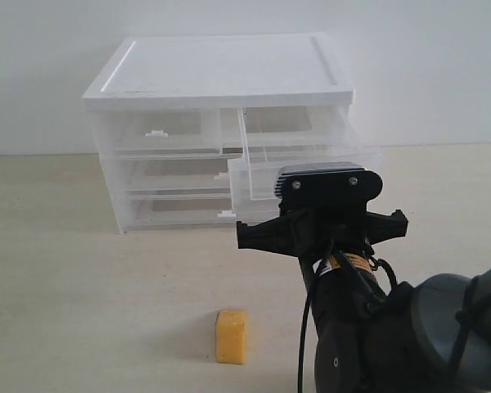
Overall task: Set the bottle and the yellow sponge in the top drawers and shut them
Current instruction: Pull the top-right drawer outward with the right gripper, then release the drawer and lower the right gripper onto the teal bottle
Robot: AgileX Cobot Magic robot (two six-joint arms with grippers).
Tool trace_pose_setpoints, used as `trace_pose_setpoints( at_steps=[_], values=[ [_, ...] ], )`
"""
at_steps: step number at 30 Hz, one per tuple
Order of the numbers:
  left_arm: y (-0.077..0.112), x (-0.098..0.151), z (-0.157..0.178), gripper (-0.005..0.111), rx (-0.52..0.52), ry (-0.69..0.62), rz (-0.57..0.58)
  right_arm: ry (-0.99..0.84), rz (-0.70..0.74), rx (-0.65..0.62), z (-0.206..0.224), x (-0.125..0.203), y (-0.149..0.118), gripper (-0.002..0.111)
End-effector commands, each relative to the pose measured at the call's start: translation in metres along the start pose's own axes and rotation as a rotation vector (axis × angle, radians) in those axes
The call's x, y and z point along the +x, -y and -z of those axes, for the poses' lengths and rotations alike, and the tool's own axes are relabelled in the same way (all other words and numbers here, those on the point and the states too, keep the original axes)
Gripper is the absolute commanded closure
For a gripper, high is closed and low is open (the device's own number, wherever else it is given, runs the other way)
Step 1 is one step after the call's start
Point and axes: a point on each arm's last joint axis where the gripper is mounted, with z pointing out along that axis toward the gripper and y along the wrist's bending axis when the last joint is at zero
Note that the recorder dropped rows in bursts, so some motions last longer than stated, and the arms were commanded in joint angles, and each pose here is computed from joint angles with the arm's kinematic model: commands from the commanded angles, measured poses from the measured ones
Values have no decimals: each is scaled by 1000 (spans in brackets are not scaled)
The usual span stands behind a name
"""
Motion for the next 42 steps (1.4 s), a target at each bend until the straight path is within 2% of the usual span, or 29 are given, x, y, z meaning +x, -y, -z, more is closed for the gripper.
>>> trace_pose_setpoints(
  at_steps=[1,3,8,11,19,22,23,25,27,30,31,33,38,42],
  values=[
    [0,1,0,103,-4,0,-1,-30,1,34,2,2,5,103],
    [0,1,0,103,-4,0,-1,-31,0,36,2,2,5,91],
    [0,1,0,103,-4,0,-1,-31,0,37,2,2,5,47],
    [0,1,0,103,-4,0,-1,-35,8,45,2,2,6,32],
    [0,1,0,103,-4,0,-1,-195,111,19,19,-8,0,31],
    [0,1,0,103,-4,0,-1,-285,159,-59,24,-13,-2,31],
    [0,1,0,103,-4,0,-1,-331,205,-134,28,-19,-5,32],
    [0,1,0,103,-4,0,-1,-397,255,-200,36,-28,-4,43],
    [0,1,0,103,-4,0,-1,-417,337,-248,43,-42,0,61],
    [0,1,0,103,-4,0,-1,-457,489,-348,58,-61,8,100],
    [0,1,0,103,-4,0,-1,-471,525,-354,61,-64,11,108],
    [0,1,0,103,-4,0,-1,-460,652,-392,66,-72,17,108],
    [0,1,0,103,-4,0,-1,-387,774,-559,74,-77,11,108],
    [0,1,0,103,-4,0,-1,-367,731,-698,81,-76,0,108]
  ],
)
